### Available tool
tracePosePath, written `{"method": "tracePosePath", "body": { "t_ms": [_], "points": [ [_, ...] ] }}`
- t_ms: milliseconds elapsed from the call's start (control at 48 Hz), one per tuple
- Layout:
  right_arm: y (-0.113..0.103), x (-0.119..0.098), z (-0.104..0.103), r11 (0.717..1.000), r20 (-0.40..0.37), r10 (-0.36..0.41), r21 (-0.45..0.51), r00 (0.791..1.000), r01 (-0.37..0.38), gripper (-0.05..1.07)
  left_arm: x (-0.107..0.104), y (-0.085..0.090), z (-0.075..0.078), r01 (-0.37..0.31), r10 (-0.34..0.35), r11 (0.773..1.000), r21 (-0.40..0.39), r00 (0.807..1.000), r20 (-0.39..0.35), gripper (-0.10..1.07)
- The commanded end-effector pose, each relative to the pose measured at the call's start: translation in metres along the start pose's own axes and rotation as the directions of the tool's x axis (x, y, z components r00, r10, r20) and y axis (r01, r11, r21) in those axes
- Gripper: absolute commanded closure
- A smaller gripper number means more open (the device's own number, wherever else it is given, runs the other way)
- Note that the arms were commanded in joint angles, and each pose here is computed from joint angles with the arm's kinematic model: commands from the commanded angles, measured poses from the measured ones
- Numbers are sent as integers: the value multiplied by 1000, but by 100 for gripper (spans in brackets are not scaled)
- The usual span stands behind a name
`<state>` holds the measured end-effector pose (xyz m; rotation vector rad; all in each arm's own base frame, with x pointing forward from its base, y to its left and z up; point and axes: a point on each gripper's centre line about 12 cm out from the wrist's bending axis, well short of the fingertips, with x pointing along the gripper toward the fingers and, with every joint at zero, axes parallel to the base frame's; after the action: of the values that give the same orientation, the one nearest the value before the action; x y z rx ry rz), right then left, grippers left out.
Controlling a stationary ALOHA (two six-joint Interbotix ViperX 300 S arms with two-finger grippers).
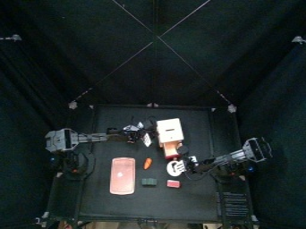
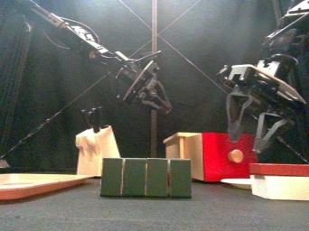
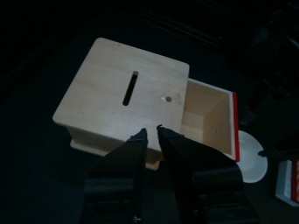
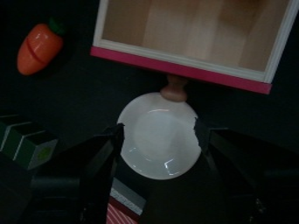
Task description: Grab salmon sushi
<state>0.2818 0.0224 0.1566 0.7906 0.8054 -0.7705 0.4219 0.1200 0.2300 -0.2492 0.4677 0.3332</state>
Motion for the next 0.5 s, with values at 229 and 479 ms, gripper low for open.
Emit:
{"method": "tracePosePath", "body": {
  "t_ms": [229, 479],
  "points": [
    [19, -45, -13, 939, 18, 233, -264, 972, -220, 7, -46, -43, -7, 184, -187, 982, 44, 980, 63, 35],
    [29, -48, -45, 889, -86, 277, -356, 957, -289, 7, -70, -76, -31, 367, -377, 922, 122, 924, 66, 35]
  ]
}}
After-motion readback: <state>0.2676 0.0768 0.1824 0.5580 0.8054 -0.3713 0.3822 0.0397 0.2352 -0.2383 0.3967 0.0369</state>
